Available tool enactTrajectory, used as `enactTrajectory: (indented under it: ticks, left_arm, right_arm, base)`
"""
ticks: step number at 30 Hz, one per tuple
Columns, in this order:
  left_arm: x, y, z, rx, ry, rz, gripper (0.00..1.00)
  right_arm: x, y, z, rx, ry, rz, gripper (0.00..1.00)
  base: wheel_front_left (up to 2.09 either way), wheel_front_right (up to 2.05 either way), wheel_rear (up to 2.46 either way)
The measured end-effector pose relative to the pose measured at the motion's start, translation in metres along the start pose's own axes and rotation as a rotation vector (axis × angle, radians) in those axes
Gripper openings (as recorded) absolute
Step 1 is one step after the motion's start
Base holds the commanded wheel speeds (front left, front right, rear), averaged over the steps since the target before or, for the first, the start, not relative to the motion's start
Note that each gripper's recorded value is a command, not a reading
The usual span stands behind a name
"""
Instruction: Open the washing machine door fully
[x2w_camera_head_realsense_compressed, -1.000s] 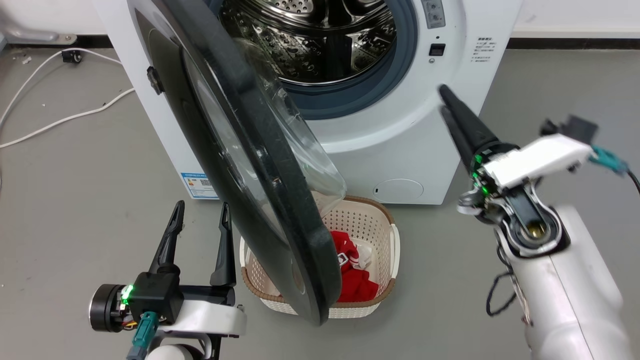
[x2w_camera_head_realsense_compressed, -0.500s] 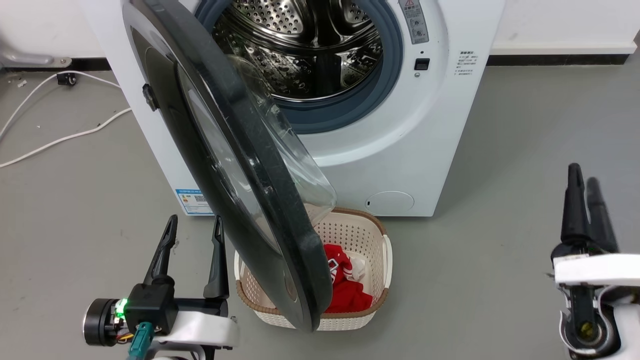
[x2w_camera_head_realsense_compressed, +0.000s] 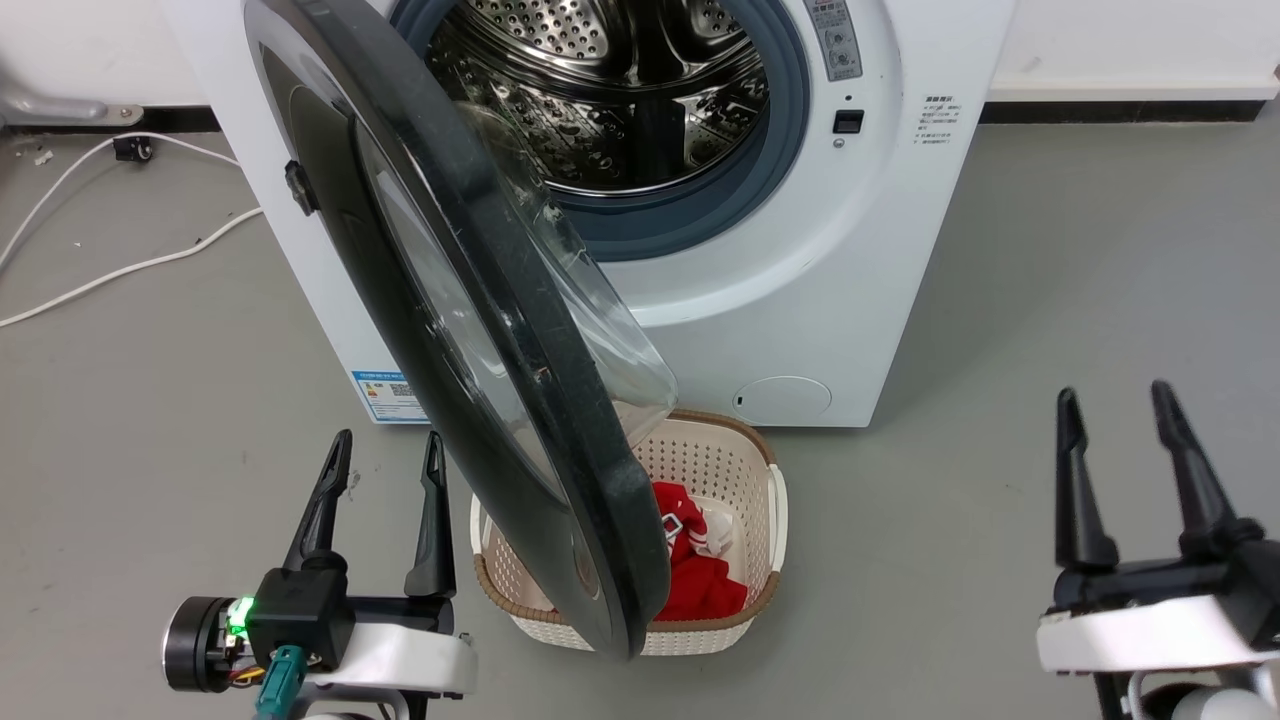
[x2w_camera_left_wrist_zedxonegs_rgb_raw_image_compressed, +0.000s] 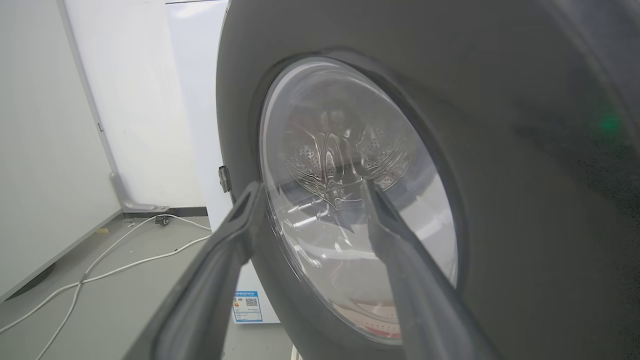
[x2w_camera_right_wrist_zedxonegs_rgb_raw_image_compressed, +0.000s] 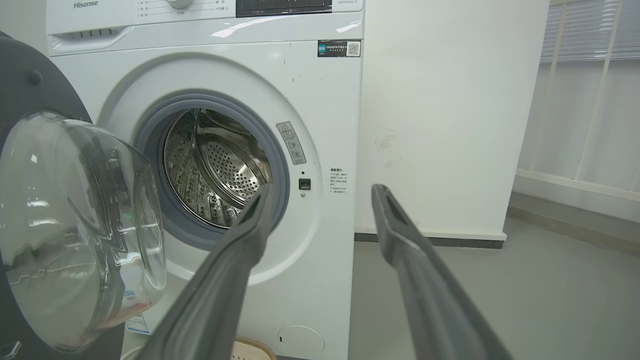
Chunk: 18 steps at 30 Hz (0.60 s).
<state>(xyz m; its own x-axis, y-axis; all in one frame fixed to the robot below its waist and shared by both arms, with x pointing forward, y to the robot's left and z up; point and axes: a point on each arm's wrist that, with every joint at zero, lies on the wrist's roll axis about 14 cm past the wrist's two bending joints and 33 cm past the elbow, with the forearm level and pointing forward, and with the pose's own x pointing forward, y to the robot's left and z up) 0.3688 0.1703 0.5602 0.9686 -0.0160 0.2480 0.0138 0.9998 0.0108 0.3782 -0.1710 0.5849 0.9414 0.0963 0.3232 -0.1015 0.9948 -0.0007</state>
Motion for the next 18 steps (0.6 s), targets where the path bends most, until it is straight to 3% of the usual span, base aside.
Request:
enactTrajectory:
  ticks: [9,18]
  left_arm:
    - [0.000,0.000,0.001,0.001,-0.004,-0.001,1.00]
    - [0.001,-0.001,0.000,0.000,-0.002,-0.007,1.00]
  right_arm:
    - [-0.015,0.000,-0.037,0.027,0.124,-0.008,1.00]
    - [-0.016,-0.002,-0.042,0.041,0.136,-0.018,1.00]
  base:
    - [0.00,0.00,0.00]
    - [0.00,0.00,0.00]
